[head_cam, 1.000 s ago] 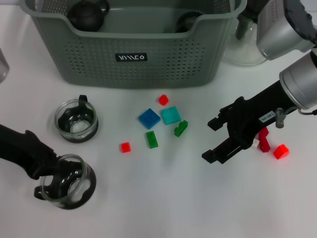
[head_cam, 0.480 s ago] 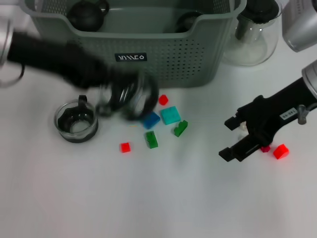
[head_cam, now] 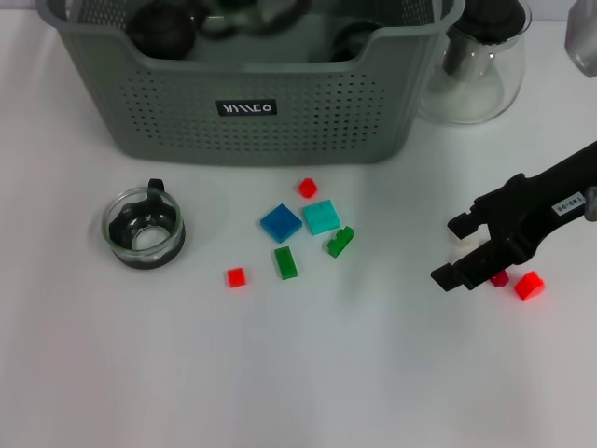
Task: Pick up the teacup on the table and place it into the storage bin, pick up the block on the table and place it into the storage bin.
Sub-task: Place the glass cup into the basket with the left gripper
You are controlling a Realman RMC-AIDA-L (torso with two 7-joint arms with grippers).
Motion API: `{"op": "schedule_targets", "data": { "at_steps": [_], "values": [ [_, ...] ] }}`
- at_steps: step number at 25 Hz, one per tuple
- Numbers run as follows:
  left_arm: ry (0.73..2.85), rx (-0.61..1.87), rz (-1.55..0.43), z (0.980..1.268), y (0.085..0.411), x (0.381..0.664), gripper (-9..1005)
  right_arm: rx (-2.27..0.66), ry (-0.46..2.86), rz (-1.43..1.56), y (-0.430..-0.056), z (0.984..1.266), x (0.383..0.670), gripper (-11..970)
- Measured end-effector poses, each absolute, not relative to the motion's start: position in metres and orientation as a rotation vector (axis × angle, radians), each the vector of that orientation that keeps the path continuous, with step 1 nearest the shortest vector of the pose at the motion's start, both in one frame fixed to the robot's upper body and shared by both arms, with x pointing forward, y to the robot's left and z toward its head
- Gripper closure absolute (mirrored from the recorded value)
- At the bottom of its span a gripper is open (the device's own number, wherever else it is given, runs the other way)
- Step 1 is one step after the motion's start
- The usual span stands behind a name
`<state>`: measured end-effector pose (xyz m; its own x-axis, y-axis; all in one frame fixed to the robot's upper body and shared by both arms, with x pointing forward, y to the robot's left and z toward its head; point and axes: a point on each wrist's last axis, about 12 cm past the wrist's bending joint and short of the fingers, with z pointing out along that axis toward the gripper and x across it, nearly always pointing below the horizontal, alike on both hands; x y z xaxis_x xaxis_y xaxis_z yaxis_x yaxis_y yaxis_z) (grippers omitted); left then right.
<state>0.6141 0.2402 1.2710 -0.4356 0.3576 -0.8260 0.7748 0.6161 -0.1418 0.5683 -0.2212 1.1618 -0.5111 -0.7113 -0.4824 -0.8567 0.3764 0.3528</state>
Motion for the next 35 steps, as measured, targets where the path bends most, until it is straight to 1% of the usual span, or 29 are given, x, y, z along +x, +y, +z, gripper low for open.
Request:
{"op": "schedule_targets", "data": {
  "at_steps": [3, 7, 14, 20, 26, 35],
  "values": [
    [2.095, 0.830, -0.535, 1.272, 0.230, 0.632, 938, -1.376, 2.399, 0.844, -0.222, 1.163, 0.569, 13],
    [2.173, 0.765, -0.396, 1.260, 0.214, 0.656, 938, -1.361, 2.403, 0.843, -0.223, 1.165, 0.570, 13],
    [2.261, 0.690, -0.251, 1.242, 0.196, 0.687, 943, -1.346, 2.419, 0.851, -0.221, 1.166, 0.572, 13],
    [2.316, 0.668, -0.195, 1.220, 0.177, 0.702, 944, -1.345, 2.428, 0.869, -0.216, 1.162, 0.575, 13],
    [2.332, 0.652, -0.149, 1.205, 0.168, 0.707, 944, -1.355, 2.417, 0.859, -0.214, 1.161, 0.577, 14],
    [2.317, 0.638, -0.138, 1.187, 0.159, 0.708, 944, -1.369, 2.401, 0.854, -0.212, 1.161, 0.578, 14]
  ]
}}
